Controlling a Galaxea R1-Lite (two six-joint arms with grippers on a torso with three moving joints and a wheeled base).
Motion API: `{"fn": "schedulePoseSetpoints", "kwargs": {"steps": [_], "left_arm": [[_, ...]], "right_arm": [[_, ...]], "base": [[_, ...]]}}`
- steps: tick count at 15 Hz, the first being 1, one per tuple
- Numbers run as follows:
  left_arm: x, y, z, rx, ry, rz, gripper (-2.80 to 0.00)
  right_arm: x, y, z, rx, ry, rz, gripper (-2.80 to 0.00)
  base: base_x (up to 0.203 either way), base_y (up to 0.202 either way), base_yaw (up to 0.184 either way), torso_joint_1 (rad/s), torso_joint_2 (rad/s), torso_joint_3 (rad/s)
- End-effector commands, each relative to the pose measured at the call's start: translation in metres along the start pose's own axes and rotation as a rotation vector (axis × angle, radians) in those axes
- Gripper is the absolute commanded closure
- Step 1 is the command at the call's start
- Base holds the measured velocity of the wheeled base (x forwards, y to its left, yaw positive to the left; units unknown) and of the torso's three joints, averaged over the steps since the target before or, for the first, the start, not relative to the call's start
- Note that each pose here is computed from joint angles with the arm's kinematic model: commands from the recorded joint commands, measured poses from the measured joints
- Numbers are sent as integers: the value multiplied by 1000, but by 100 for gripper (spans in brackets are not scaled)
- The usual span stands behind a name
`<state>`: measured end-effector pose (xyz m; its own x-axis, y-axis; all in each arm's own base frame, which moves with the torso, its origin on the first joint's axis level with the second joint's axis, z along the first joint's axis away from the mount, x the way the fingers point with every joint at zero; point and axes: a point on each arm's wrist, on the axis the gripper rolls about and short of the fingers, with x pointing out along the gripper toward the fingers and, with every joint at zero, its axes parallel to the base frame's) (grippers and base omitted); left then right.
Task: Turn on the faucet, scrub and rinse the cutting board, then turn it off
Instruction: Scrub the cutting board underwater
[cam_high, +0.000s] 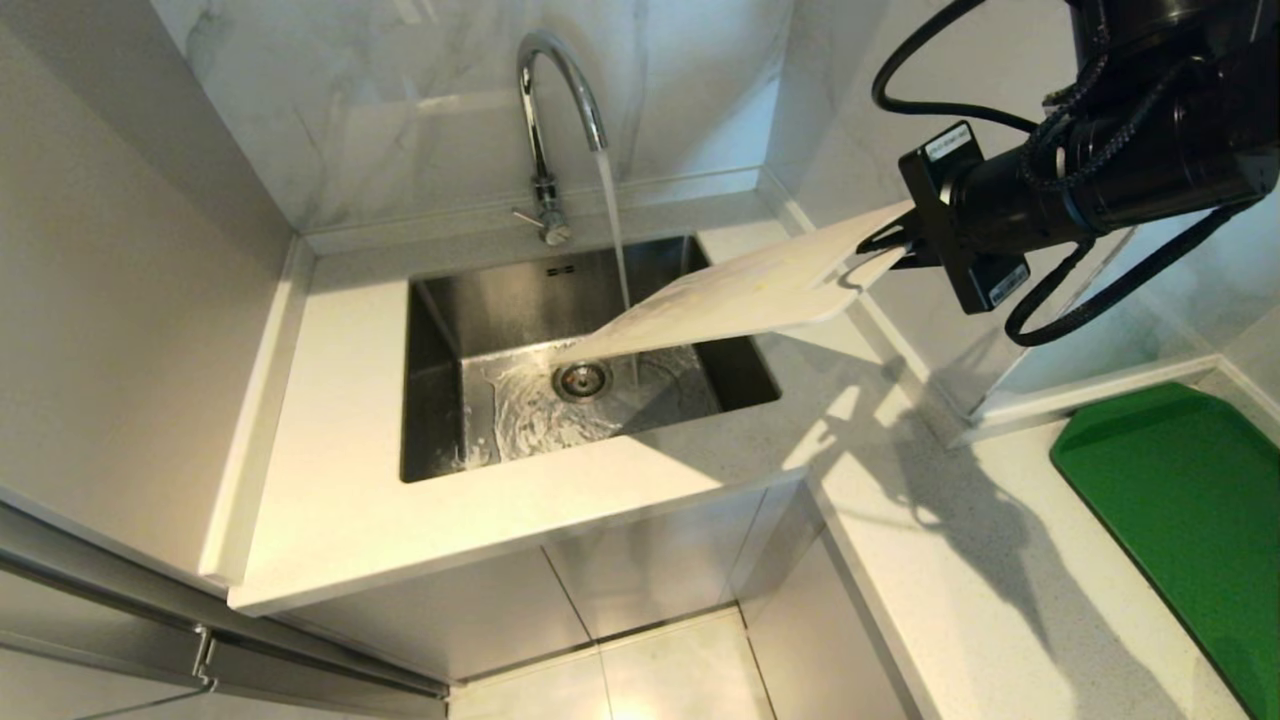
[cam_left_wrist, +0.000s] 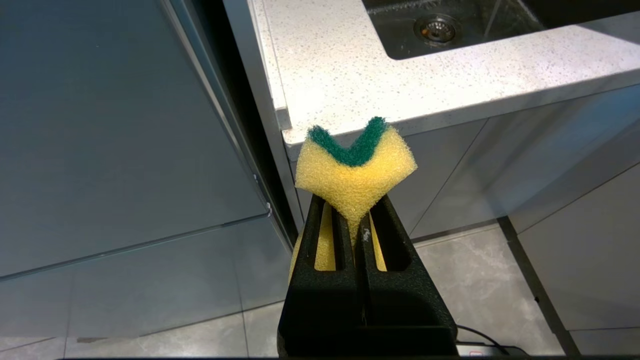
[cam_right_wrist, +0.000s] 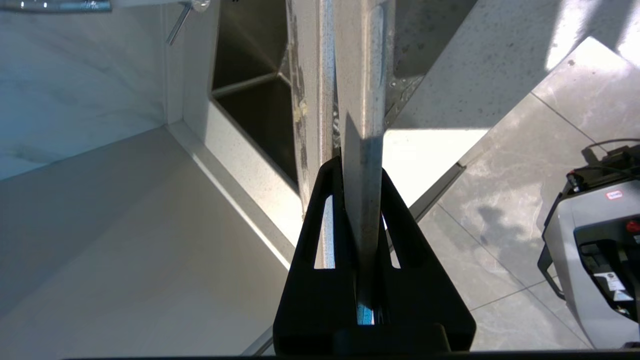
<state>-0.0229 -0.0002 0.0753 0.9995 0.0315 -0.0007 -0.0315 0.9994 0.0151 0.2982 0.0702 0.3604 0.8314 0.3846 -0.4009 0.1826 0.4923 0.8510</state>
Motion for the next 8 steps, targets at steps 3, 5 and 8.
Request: {"fn": "schedulePoseSetpoints", "kwargs": {"steps": [3, 5, 8], "left_arm": [[0, 0, 0, 0, -4, 1, 0], [0, 0, 0, 0, -2, 1, 0], [0, 0, 0, 0, -2, 1, 0]], "right_arm": [[-2, 0, 0, 0, 3, 1, 0], [-5, 0, -1, -1, 8, -2, 0], [-7, 1, -1, -8, 16, 5, 0]], "base": [[0, 0, 0, 0, 0, 0], [0, 0, 0, 0, 0, 0], [0, 0, 0, 0, 0, 0]]}}
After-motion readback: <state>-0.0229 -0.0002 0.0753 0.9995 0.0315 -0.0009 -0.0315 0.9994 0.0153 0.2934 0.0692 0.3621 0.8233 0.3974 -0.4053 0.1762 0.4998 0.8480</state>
